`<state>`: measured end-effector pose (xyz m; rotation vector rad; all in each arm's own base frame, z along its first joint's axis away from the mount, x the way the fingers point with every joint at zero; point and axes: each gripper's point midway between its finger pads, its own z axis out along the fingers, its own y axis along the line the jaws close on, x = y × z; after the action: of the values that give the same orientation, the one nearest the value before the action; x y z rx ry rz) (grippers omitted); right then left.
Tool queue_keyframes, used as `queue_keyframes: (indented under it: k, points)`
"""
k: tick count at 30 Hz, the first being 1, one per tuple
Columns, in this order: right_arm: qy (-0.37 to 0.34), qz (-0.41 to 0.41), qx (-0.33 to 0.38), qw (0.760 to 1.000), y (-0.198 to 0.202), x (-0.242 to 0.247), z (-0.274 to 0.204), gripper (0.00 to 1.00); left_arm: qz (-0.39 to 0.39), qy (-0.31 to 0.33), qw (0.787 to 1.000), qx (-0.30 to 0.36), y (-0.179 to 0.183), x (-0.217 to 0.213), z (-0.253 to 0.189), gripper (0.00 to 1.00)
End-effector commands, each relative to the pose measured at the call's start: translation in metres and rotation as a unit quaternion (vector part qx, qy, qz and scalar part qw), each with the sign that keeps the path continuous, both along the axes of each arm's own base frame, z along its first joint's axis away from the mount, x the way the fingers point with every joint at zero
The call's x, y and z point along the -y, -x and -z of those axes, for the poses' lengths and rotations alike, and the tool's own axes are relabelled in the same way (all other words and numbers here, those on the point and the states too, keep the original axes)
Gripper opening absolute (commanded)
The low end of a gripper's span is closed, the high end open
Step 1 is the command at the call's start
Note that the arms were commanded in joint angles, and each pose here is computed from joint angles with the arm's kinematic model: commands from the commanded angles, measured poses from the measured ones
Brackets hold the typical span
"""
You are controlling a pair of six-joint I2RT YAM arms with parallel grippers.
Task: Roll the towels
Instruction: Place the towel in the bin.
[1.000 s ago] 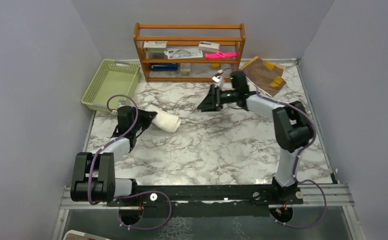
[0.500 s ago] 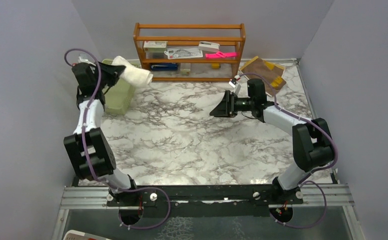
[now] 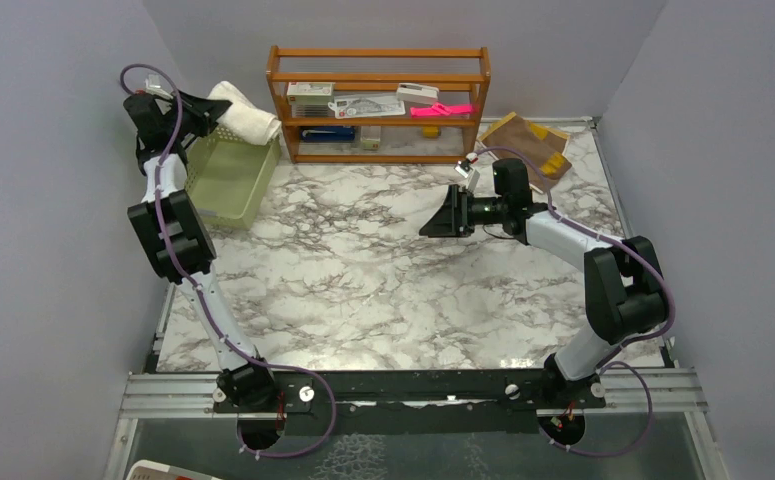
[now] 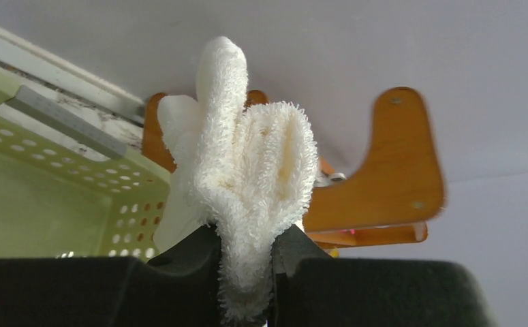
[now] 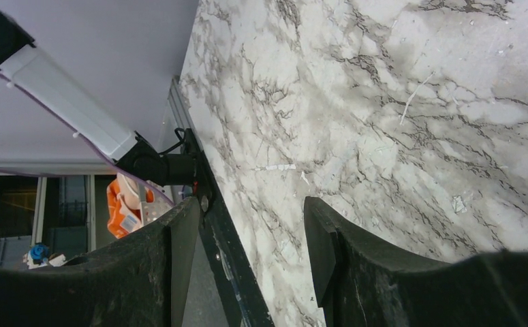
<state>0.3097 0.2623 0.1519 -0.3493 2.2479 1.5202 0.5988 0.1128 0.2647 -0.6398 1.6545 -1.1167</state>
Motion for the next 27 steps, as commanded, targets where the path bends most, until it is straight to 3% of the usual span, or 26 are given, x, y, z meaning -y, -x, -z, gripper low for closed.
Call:
queue_keyframes:
  k: [1, 11, 22, 27]
  points:
    - [0.009, 0.002, 0.018, 1.000, -0.006, 0.002, -0.004, 0.58, 0.019, 0.015, 1.000, -0.013, -0.022, -0.005, 0.036, 0.00]
    - [0.018, 0.000, -0.001, 1.000, -0.010, 0.001, 0.010, 0.58, -0.101, -0.057, 0.988, -0.107, -0.039, -0.053, 0.133, 0.00]
    - [0.022, -0.003, -0.008, 1.000, -0.008, 0.002, 0.018, 0.58, -0.207, -0.091, 0.961, -0.160, -0.026, -0.101, 0.170, 0.00]
    - [0.022, -0.004, -0.007, 1.000, -0.008, 0.001, 0.018, 0.58, -0.214, -0.089, 0.957, -0.177, -0.027, -0.104, 0.184, 0.13]
